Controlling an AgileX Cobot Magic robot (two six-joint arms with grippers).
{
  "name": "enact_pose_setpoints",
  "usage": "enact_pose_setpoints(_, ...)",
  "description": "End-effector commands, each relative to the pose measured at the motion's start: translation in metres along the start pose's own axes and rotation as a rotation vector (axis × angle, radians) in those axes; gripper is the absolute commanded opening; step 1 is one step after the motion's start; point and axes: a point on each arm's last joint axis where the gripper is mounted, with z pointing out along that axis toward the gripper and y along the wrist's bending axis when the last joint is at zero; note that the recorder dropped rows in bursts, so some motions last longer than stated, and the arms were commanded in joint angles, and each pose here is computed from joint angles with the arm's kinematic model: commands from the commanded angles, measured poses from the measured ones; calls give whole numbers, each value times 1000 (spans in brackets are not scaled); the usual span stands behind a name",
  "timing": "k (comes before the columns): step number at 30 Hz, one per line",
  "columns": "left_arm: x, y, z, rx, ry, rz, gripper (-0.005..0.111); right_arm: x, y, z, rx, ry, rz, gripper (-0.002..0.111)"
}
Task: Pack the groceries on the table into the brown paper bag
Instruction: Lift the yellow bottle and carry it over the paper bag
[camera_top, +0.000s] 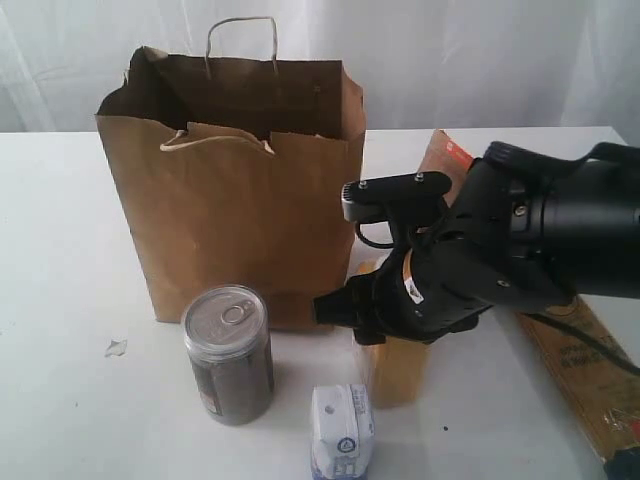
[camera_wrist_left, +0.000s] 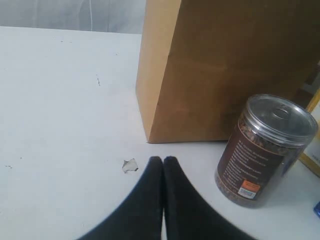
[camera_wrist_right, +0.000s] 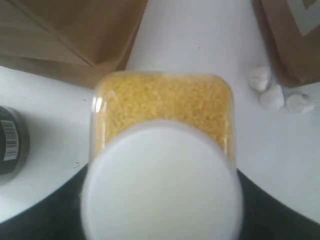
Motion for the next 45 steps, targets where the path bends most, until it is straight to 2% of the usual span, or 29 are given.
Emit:
enact_pose_setpoints(1, 0, 0, 0, 2, -8, -7, 0, -2, -5, -5, 7, -11, 7, 12)
enact_pose_setpoints(3, 0, 0, 0, 2, -8, -7, 0, -4, -5, -13, -10, -38, 12, 1)
enact_pose_setpoints(4, 0, 0, 0, 2, -8, -7, 0, -6, -6, -18, -23, -56, 16, 0)
enact_pose_setpoints(18, 0, 0, 0, 2, -8, -7, 0, -8, -27, -126, -116, -294, 24, 0)
enact_pose_setpoints(23, 0, 0, 0, 2, -8, -7, 0, -24, -36, -173, -102, -430, -6, 0)
enact_pose_setpoints(29, 0, 0, 0, 2, -8, -7, 0, -51, -30, -211, -136, -560, -79, 0)
enact_pose_setpoints(38, 0, 0, 0, 2, -8, -7, 0, -91, -7, -230, -201, -720, -167, 0)
enact_pose_setpoints(45, 1, 0, 0, 2, -7, -5, 0, -111, 8, -223, -182, -765, -245, 0)
